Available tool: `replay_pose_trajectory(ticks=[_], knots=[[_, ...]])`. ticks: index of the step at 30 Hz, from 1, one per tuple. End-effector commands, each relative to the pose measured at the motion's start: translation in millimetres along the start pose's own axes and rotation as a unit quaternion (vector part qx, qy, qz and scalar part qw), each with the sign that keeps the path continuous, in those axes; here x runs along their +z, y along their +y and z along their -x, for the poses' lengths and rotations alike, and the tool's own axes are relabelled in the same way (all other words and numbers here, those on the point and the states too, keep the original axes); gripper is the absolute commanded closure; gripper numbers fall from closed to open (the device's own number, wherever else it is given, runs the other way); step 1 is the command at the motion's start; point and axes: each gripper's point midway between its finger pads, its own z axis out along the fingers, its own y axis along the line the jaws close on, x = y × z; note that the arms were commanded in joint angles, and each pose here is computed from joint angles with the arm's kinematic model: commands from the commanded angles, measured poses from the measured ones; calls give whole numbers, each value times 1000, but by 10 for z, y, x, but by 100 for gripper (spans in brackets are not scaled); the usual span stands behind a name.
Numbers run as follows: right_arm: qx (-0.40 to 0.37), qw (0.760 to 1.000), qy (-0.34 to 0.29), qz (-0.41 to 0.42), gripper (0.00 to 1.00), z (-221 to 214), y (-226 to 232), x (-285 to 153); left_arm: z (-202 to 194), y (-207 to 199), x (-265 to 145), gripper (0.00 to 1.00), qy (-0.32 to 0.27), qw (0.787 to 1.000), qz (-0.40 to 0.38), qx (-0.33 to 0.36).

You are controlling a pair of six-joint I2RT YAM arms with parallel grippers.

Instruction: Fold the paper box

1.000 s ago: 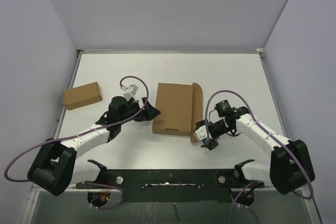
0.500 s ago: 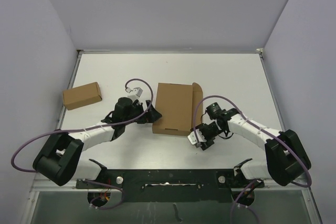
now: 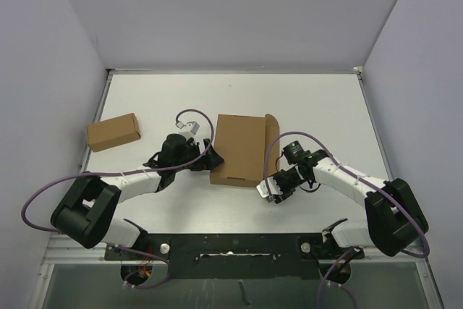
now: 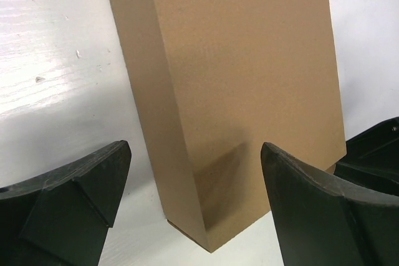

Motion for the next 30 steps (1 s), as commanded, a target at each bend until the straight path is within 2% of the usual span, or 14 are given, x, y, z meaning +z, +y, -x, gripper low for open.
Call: replay_pose_trajectory(ticks=[1, 14, 20, 30], knots=[[3, 1000, -6, -13, 67, 48, -83, -10, 222, -120, 77, 16, -32, 999, -14, 16], [54, 998, -9, -38, 77, 38, -201, -82, 111, -12, 138, 24, -13, 1000, 1, 11], [77, 996, -8, -48, 85, 23, -254, -111, 79, 22, 156, 29, -4, 1000, 6, 14], [129, 989, -5, -67, 91, -24, -359, -151, 33, 91, 178, 34, 10, 1000, 16, 19]])
